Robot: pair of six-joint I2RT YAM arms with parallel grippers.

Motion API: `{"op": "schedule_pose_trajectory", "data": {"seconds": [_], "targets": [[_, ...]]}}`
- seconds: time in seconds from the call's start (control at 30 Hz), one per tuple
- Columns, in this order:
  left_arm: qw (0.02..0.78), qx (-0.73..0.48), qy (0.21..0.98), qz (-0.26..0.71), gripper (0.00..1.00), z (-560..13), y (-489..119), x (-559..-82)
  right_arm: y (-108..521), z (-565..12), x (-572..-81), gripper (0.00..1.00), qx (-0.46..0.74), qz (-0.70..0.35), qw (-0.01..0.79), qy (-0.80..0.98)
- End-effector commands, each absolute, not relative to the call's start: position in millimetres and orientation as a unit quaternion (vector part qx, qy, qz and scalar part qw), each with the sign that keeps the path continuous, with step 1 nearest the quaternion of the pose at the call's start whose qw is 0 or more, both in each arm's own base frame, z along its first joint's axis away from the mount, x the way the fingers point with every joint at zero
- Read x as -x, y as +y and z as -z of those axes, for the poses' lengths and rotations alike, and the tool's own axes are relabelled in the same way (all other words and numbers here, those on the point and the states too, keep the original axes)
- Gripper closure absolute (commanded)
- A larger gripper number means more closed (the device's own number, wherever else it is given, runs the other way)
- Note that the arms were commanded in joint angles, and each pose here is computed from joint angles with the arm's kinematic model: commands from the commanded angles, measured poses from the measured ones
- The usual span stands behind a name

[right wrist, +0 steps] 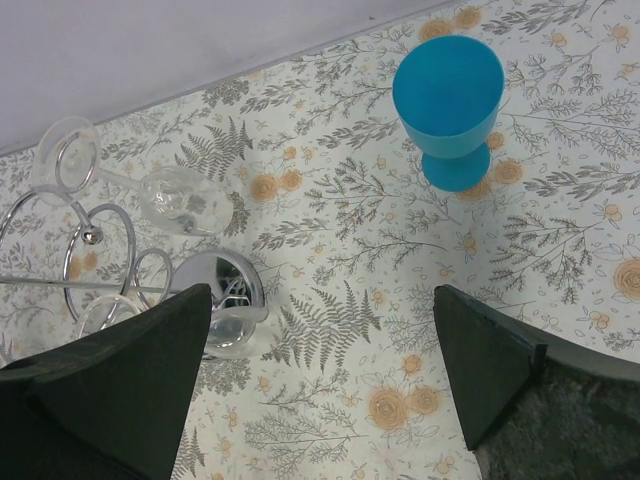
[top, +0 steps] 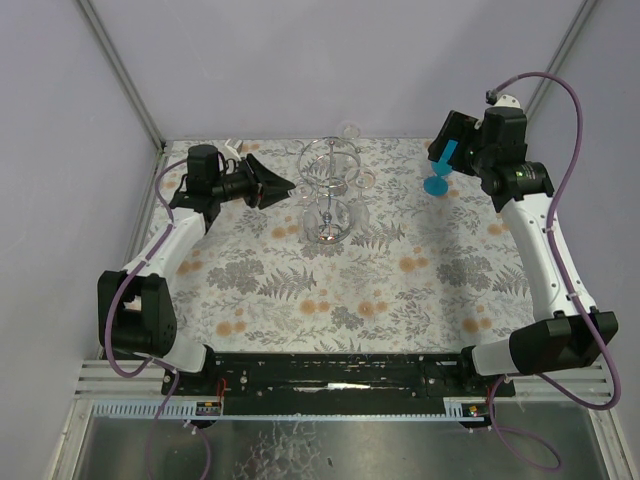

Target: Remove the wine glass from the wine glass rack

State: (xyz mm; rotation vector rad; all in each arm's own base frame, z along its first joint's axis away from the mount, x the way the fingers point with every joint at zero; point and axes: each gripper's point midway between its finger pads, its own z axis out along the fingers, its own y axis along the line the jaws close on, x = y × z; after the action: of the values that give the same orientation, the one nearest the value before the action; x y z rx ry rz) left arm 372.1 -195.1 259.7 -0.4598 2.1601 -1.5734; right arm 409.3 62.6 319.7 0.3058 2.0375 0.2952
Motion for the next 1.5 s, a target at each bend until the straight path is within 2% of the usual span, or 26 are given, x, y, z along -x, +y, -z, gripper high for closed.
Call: {"op": "schedule_pose_trajectory", "data": {"seconds": [0.0, 0.3, 0.43, 0.5, 0.53, 1.47], "targets": [[0.216, 0.144, 0.77, 0.583, 0.68, -265.0, -200.8, -371.2, 61.3, -341.1, -400.0, 0.01, -0.126, -0.126, 0.53, 0.829], [0.209, 0.142, 0.771, 0.585, 0.8, -263.0, -202.0, -367.8, 60.4, -340.7, -395.9, 0.01, -0.127, -0.124, 0.53, 0.829], [0.207, 0.143, 0.771, 0.585, 0.89, -261.5, -202.2, -366.4, 59.7, -341.6, -394.7, 0.01, -0.127, -0.123, 0.531, 0.829], [0.206, 0.143, 0.771, 0.585, 0.99, -261.5, -202.0, -366.4, 59.5, -341.0, -393.9, 0.01, -0.127, -0.122, 0.53, 0.829], [0.205, 0.142, 0.771, 0.586, 1.0, -262.0, -202.0, -365.9, 59.2, -341.2, -393.5, 0.01, -0.127, -0.122, 0.531, 0.829], [0.216, 0.136, 0.759, 0.6, 1.0, -285.6, -196.2, -351.9, 56.8, -343.8, -390.0, 0.01, -0.125, -0.117, 0.535, 0.827]]}}
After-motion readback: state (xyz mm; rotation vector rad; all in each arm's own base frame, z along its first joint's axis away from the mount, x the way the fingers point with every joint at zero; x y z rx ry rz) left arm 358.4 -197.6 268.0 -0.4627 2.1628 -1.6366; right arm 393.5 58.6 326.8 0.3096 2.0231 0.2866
